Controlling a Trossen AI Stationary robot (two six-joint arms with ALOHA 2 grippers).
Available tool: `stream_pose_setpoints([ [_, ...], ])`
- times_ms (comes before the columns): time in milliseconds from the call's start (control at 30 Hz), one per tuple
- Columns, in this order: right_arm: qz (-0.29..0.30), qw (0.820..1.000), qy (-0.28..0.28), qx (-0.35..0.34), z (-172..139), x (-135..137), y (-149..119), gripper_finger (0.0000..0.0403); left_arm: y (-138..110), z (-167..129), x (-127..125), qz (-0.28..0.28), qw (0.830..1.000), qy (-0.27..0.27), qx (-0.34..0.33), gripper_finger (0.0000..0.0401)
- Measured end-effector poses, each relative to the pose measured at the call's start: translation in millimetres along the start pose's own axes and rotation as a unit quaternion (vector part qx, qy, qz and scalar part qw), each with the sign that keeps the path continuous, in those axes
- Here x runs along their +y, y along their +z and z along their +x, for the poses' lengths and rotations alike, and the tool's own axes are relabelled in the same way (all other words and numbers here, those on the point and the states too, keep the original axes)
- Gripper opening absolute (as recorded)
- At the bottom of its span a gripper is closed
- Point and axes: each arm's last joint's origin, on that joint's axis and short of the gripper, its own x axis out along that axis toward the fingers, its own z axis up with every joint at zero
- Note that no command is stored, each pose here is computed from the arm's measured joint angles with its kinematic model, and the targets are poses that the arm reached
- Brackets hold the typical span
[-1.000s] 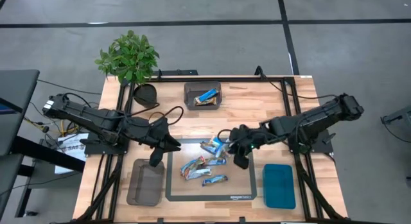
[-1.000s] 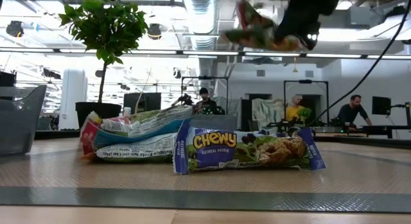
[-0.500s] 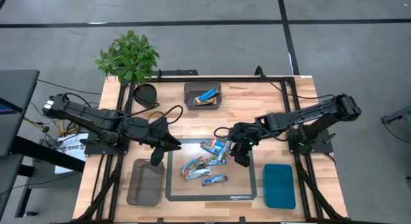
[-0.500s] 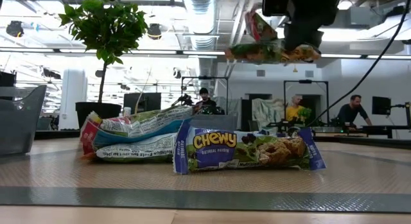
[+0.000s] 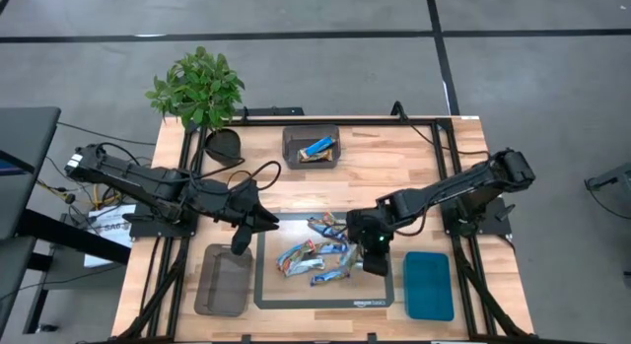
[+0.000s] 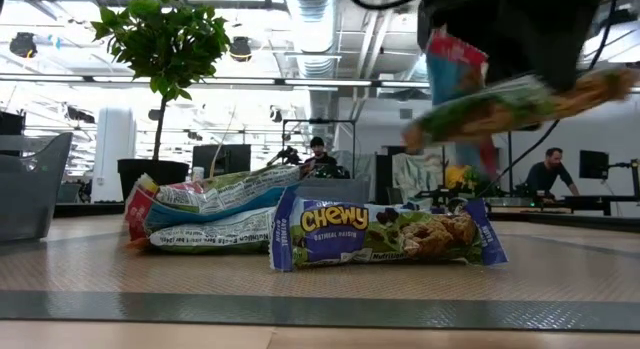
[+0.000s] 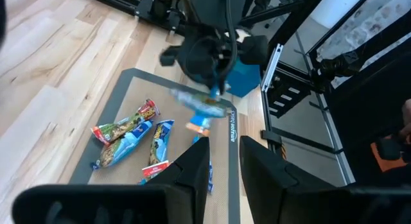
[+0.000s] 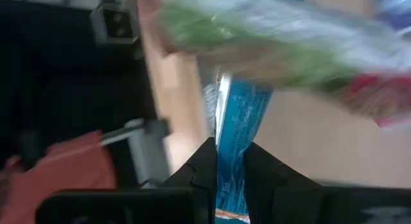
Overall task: Pick and place Granola Bars by type
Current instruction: Put the yellow granola bar into the top black transparent bin
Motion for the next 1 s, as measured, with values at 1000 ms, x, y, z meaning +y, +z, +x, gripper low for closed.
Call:
stream_pose_setpoints([
  [1000,0.008,0.814,-0.321,-0.485,-112.4,-20.6,38.5,0.0038,3.7,-0.9,5.9,0.009,0.993,0.104,-0.062,0.0077],
])
